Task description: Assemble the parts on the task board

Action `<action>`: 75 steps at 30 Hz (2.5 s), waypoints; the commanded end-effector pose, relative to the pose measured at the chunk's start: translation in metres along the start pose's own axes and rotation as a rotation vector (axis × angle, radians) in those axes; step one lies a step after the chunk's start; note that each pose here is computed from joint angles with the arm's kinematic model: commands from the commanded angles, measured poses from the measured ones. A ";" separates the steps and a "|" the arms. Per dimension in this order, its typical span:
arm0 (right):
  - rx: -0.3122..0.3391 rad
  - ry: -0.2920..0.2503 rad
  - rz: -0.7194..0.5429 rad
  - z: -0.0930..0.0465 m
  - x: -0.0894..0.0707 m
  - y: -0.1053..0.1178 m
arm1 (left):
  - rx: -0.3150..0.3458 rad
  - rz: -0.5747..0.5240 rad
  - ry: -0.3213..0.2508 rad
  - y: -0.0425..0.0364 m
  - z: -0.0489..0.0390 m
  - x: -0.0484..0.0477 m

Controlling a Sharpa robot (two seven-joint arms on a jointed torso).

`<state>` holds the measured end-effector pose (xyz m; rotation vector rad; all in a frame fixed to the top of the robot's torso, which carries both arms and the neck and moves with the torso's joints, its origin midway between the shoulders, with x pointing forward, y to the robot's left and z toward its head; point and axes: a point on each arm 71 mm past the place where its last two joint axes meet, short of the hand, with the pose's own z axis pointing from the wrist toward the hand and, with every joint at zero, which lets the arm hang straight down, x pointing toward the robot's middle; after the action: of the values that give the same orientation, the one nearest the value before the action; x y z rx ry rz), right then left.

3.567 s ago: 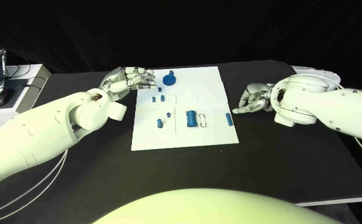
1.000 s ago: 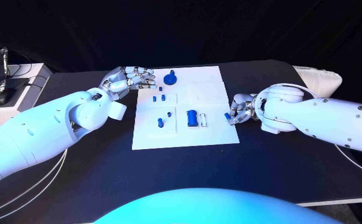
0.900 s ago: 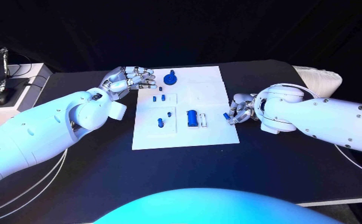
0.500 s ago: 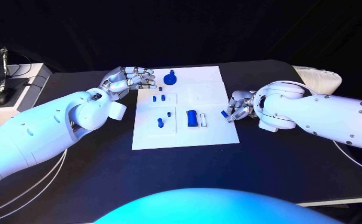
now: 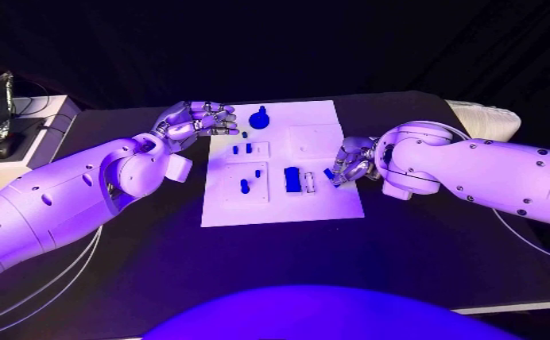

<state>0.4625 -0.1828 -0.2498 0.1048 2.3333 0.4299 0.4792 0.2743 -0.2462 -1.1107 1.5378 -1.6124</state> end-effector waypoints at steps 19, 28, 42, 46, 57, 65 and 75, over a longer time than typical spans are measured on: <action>-0.019 0.045 0.069 0.011 0.006 0.020 | 0.001 -0.013 0.023 -0.0009 -0.0001 0.0027; -0.025 0.037 0.073 0.016 0.008 0.027 | 0.000 -0.014 0.025 -0.0008 -0.0001 0.0029; -0.018 0.086 0.043 0.021 0.012 0.029 | -0.002 -0.014 0.026 -0.0008 -0.0005 0.0023; -0.015 0.116 0.024 0.021 0.014 0.028 | -0.003 -0.014 0.027 -0.0009 -0.0007 0.0023; -0.004 0.135 0.004 0.023 0.017 0.026 | -0.006 -0.014 0.031 -0.0008 -0.0009 0.0025; 0.002 0.089 0.023 0.026 0.013 0.024 | -0.006 -0.014 0.031 -0.0008 -0.0009 0.0024; -0.010 0.086 0.042 0.027 0.014 0.029 | -0.007 -0.015 0.032 -0.0001 0.0000 0.0030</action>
<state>0.4701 -0.1473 -0.2675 0.1274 2.4248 0.4615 0.4782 0.2742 -0.2465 -1.1120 1.5578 -1.6172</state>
